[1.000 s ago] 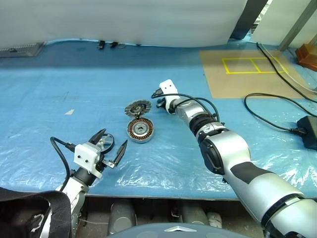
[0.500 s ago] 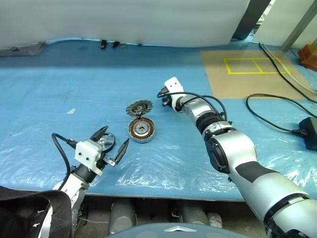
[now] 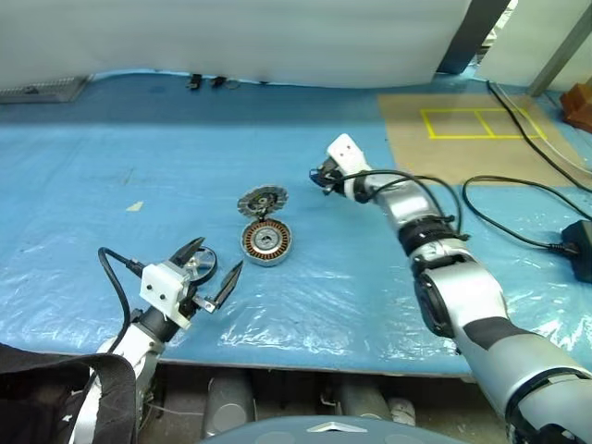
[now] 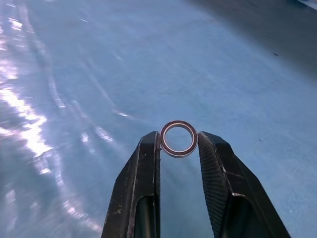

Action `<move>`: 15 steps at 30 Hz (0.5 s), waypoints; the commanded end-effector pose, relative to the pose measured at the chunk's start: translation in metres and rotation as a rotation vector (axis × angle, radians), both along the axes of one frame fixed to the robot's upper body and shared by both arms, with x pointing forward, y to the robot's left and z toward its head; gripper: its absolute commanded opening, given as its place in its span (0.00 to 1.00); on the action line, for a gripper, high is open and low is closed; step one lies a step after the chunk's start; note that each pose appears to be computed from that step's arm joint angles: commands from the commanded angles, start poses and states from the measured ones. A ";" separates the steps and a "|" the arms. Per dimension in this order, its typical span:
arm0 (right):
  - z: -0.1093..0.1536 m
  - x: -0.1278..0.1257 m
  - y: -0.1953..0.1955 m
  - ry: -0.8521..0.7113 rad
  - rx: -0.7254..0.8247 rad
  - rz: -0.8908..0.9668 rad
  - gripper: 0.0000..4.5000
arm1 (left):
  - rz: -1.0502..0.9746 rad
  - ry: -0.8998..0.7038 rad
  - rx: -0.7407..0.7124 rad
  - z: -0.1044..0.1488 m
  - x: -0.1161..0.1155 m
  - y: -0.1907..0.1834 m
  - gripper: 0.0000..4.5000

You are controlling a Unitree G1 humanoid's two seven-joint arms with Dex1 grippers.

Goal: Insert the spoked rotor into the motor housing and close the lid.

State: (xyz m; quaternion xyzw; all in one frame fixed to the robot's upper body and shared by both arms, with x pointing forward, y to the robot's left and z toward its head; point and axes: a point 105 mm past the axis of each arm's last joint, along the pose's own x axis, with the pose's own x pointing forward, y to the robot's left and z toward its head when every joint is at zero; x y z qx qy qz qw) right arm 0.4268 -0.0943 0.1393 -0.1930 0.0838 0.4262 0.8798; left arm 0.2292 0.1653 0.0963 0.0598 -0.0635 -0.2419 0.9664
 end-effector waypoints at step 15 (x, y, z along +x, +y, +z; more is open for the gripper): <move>-0.011 -0.094 0.080 0.068 -0.165 0.566 0.22 | -0.081 -0.024 0.016 0.009 0.000 0.000 1.00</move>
